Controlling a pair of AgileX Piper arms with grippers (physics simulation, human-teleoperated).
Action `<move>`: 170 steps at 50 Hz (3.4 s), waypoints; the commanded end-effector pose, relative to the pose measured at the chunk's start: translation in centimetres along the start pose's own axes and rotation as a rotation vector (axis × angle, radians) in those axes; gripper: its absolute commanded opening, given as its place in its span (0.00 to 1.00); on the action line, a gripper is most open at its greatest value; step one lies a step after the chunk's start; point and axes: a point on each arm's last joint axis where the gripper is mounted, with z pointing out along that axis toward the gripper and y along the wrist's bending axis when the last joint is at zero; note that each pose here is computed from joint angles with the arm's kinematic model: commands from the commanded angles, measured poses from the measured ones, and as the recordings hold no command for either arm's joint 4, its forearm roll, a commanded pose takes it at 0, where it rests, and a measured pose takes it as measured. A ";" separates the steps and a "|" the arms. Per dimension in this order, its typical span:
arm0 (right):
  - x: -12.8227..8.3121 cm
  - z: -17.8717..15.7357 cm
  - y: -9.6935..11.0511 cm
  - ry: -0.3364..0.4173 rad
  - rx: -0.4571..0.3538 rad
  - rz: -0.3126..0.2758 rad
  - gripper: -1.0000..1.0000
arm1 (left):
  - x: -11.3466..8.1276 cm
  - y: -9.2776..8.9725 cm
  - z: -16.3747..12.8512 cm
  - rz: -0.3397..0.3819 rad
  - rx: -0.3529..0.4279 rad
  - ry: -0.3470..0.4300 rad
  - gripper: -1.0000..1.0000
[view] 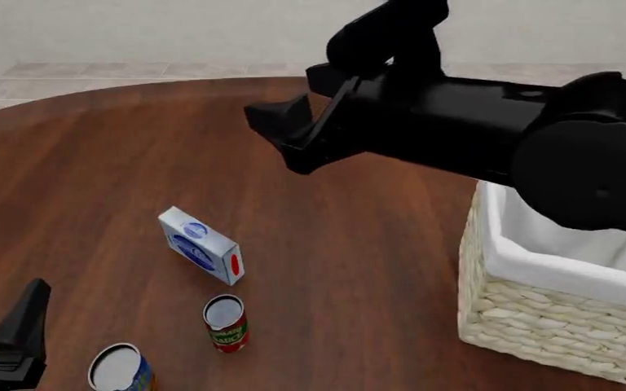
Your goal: Pick up the cream cheese box, and put it in the basket.
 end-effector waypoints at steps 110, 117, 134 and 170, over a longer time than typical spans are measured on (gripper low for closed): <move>7.2 13.5 2.1 0.161 -0.040 0.088 1.00 | 0.0 0.0 0.0 0.000 0.000 0.000 1.00; 7.8 14.2 1.7 0.172 -0.029 0.093 1.00 | 0.0 0.0 0.0 0.000 0.000 0.000 1.00; 9.2 15.7 1.7 0.193 -0.025 0.111 1.00 | 0.0 0.0 0.0 0.000 0.000 0.000 1.00; 10.7 18.2 2.3 0.237 -0.036 0.108 1.00 | 0.0 0.0 0.0 0.000 0.000 0.000 1.00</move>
